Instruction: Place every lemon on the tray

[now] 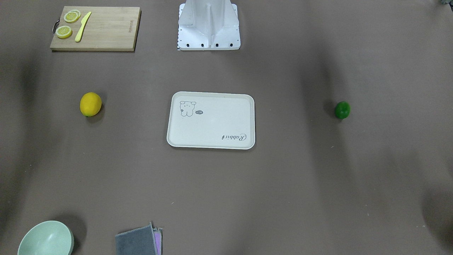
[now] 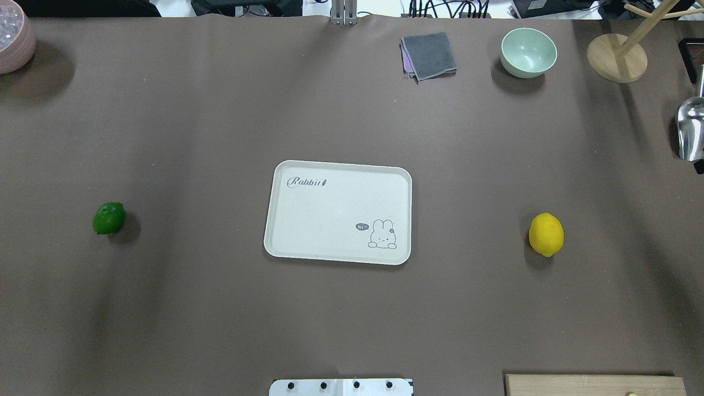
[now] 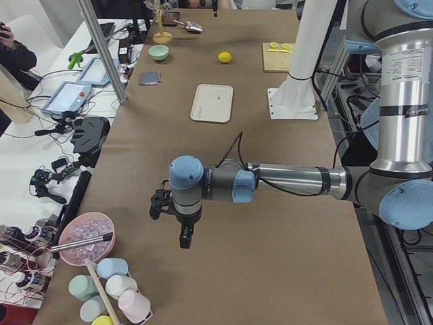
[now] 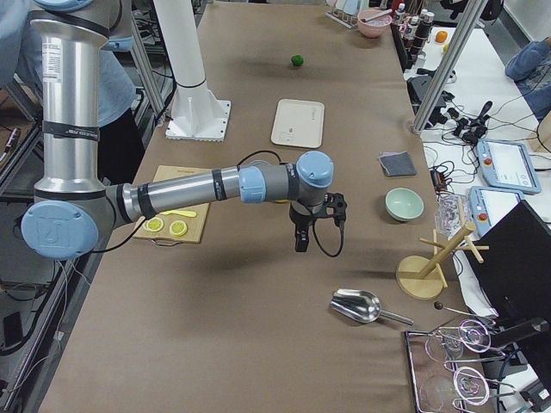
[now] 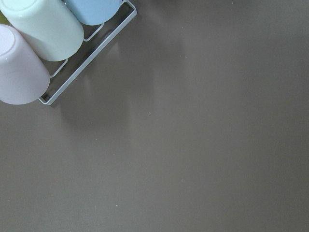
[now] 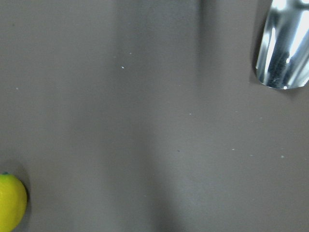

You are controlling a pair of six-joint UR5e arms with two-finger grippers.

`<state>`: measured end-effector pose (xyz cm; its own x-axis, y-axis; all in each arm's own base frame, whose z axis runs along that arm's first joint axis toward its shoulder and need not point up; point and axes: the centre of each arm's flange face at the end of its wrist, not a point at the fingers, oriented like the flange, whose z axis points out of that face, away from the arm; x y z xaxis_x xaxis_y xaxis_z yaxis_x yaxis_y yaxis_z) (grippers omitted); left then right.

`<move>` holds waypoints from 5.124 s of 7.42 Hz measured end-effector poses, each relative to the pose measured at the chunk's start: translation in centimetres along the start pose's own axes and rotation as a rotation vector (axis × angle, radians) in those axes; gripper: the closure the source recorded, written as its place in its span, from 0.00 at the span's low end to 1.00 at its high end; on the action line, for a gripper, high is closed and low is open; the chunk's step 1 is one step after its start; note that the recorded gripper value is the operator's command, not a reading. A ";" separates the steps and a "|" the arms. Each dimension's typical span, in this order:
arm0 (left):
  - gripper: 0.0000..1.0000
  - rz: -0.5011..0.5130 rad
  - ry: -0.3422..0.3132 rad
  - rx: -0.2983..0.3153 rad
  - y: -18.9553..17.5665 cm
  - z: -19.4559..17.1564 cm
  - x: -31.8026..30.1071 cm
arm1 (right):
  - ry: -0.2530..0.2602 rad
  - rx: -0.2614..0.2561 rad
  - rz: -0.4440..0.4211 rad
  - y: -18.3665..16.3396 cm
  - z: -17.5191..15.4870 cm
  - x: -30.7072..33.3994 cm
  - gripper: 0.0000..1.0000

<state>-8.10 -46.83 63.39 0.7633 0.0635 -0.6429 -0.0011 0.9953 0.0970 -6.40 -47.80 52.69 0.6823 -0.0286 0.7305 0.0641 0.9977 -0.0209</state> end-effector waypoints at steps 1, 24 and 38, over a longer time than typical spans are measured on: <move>0.02 0.004 0.001 0.000 -0.2 0.0 0.3 | -0.008 -0.013 0.003 -1.1 0.8 -4.3 0.00; 0.03 0.011 0.174 -0.326 -7.7 16.3 35.1 | 0.054 -0.305 -0.131 0.7 19.8 -23.4 0.36; 1.00 -0.012 0.237 -0.474 -4.8 19.5 36.0 | -0.181 -0.191 -0.398 -1.8 13.1 -40.8 0.72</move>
<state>32.01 -50.72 54.56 0.5977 0.0125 -0.8016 -0.3272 0.9166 -0.2297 -43.85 -47.66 31.86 0.4411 -0.3783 0.8138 0.4391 0.8818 0.1719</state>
